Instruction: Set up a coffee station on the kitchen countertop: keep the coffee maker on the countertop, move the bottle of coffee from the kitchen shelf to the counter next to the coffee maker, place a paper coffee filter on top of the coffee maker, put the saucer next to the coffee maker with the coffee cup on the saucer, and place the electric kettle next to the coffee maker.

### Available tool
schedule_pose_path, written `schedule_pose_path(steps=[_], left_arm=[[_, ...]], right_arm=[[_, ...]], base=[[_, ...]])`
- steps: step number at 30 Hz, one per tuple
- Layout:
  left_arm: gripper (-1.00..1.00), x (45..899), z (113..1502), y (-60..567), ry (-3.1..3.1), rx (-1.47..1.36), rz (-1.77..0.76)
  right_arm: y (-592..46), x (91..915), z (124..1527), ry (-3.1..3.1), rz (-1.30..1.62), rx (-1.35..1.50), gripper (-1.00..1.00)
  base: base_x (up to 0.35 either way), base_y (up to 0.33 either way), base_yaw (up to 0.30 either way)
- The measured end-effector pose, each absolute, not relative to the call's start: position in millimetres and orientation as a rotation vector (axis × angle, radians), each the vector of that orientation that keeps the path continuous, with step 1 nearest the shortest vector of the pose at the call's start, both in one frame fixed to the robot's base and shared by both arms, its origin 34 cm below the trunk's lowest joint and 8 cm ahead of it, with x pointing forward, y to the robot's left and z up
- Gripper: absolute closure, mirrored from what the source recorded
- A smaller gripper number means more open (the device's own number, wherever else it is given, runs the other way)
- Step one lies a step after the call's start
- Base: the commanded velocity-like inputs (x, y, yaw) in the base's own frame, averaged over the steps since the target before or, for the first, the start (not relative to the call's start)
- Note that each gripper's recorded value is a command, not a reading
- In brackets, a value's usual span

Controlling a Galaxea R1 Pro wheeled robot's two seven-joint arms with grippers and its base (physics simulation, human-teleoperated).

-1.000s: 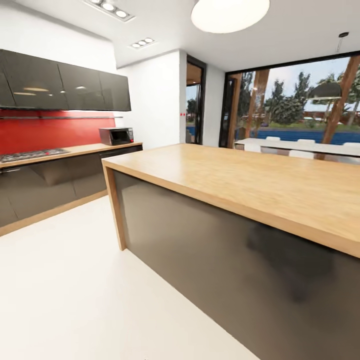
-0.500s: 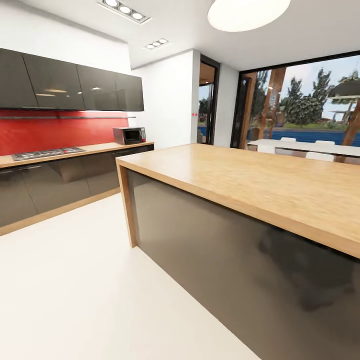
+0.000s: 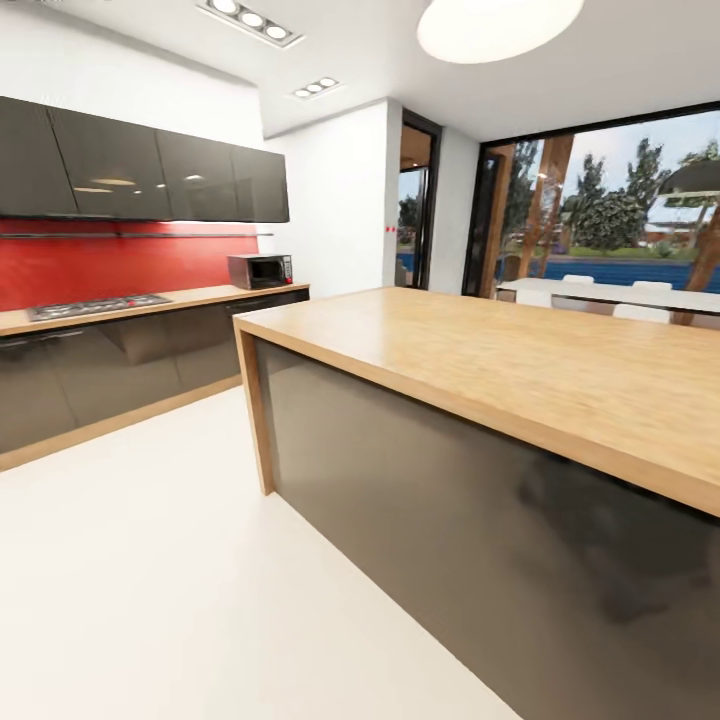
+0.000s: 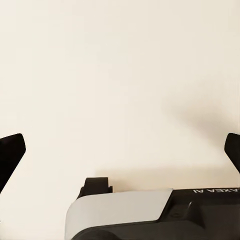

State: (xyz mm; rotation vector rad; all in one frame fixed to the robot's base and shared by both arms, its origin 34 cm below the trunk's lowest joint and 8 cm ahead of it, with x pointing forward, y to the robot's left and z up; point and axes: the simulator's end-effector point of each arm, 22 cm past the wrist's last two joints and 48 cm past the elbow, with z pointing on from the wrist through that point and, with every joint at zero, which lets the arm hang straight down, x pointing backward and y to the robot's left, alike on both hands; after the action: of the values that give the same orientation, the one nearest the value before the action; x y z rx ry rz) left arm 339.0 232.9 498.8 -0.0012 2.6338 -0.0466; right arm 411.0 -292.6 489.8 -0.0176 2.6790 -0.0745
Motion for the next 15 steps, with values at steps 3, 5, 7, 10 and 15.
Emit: schedule_pose_path(steps=[3,5,7,10,15], left_arm=[[-1.00,338.7,498.8,229.3,2.634,-0.004,-0.054],[-1.00,338.0,498.5,225.3,2.635,-0.008,-0.062],[-1.00,331.1,495.0,220.7,2.652,-0.010,-0.070],[-1.00,325.7,492.4,218.3,2.664,-0.011,-0.074],[-1.00,320.7,490.0,216.0,2.675,-0.011,-0.078]], right_arm=[[-293.8,411.5,490.2,2.676,-0.077,-0.016,-1.00],[-295.0,412.1,490.5,2.675,-0.079,-0.013,-1.00],[-295.3,412.6,490.8,2.673,-0.079,-0.011,-1.00],[-294.0,413.0,490.9,2.671,-0.078,-0.016,-1.00],[-292.8,412.6,490.6,2.672,-0.077,-0.021,-1.00]], base=[[0.000,0.000,0.191],[0.000,0.000,0.215],[0.000,0.000,0.226],[0.000,0.000,0.232],[0.000,0.000,0.238]])
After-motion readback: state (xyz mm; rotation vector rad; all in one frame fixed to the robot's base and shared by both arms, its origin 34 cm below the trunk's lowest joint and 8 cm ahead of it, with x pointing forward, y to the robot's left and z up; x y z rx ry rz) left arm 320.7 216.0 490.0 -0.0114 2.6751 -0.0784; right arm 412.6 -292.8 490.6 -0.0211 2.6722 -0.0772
